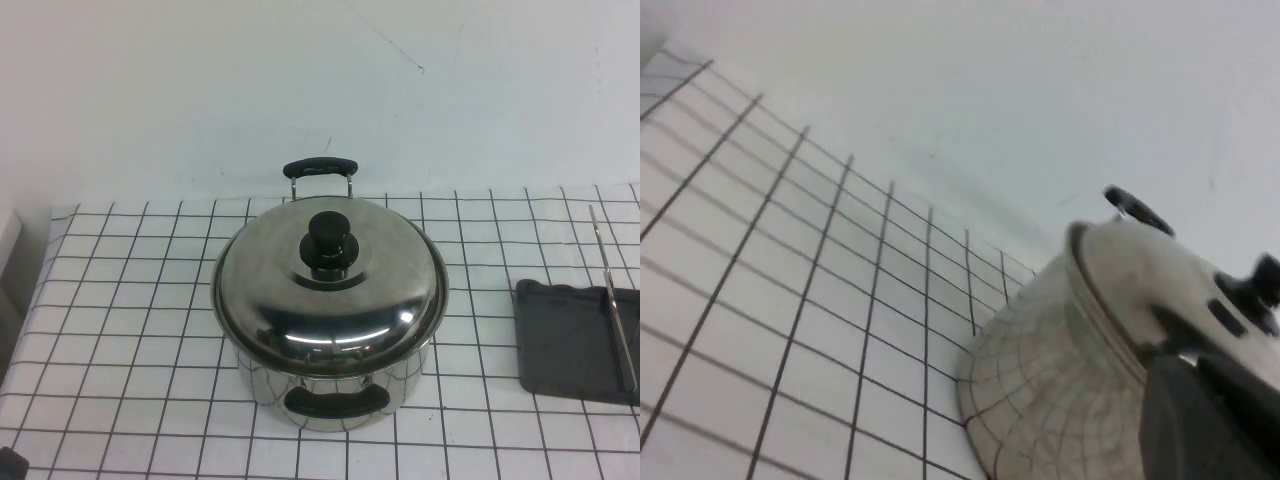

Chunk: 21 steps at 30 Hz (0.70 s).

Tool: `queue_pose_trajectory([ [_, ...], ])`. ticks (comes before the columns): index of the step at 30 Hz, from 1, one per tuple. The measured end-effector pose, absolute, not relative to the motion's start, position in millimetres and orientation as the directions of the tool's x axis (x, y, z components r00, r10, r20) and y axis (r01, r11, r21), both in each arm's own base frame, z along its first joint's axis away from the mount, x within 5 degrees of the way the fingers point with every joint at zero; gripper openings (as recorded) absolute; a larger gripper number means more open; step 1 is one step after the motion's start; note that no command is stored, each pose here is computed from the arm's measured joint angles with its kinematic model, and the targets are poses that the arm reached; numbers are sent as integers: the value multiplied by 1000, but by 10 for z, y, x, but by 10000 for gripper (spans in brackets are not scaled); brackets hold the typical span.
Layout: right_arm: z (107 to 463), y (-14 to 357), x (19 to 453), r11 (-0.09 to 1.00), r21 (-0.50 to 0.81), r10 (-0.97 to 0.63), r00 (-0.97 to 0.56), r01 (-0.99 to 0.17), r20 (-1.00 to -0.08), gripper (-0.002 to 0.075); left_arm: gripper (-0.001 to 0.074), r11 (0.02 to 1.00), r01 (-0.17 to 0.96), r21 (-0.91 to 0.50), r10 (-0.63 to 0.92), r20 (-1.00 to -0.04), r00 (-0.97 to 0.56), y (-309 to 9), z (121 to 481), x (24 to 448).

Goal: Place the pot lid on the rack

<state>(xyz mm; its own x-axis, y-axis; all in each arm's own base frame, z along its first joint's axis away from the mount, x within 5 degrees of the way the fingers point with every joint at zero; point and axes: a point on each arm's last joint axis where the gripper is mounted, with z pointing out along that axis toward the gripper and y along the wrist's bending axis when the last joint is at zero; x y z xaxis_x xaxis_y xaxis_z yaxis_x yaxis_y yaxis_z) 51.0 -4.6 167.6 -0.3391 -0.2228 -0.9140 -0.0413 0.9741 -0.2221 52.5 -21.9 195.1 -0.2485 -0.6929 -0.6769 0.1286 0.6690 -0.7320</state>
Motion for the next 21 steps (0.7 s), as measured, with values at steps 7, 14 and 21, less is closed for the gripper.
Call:
queue_pose_trajectory([
  [7, 1676, -46, 510, 974, -222, -223, -339, -41, -914, -3, -3, 844, 322, -428, -383, -903, -196, -312, 2555, 450],
  [14, 1676, -46, 510, 974, -222, -223, -339, -41, -914, -3, -3, 944, 228, -239, -182, -952, -247, -238, 3058, 693],
  [21, 1676, -46, 510, 974, -222, -223, -339, -41, -914, -3, 101, 955, 235, -182, -127, -965, -230, -306, 3296, 1058],
])
